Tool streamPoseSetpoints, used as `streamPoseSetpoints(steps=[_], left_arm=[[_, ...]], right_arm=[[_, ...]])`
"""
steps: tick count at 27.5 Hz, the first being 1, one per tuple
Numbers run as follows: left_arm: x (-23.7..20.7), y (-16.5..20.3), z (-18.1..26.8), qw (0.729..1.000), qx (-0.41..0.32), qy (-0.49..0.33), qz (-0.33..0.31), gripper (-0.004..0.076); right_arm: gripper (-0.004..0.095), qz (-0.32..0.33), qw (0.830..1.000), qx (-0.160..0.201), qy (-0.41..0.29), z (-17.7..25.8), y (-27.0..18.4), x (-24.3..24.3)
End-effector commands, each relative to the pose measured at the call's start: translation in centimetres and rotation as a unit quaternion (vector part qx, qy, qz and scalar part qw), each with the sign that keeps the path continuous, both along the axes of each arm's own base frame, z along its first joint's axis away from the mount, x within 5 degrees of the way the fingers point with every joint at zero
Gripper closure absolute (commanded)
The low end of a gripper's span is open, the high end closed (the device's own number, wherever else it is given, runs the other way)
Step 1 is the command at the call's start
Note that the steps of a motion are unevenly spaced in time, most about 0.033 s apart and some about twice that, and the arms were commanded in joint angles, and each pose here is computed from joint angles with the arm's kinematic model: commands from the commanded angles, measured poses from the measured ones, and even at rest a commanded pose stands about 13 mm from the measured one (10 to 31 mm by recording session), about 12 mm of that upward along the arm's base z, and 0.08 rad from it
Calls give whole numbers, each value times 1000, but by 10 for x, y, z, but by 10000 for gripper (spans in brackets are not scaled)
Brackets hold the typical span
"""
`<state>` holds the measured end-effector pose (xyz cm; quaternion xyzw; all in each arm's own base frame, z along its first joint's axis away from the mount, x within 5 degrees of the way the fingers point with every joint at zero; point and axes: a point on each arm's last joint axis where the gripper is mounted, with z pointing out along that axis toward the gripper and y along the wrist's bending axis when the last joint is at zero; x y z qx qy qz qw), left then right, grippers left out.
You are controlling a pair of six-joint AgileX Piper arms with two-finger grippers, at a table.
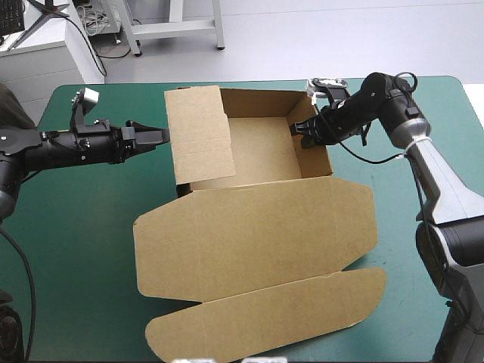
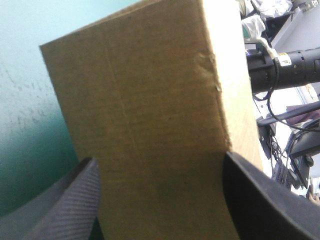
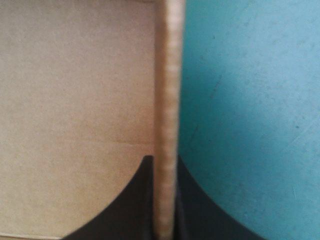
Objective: Fold the box
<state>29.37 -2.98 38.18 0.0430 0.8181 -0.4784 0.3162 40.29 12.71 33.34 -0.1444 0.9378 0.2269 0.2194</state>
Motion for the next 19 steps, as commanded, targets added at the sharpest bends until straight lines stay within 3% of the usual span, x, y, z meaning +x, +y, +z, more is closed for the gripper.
streamPoseSetpoints(steps=[1,10,19], left_arm=[[-18,-9,28,998,-34,-34,-36,234],[-25,-24,29,997,-27,-31,-61,234],[-25,-18,6,994,98,35,-44,234]], right_arm=[[926,-1,997,58,-56,36,15,-11],[926,-11,995,82,-55,29,36,-7],[916,8,997,57,-58,26,53,-15]])
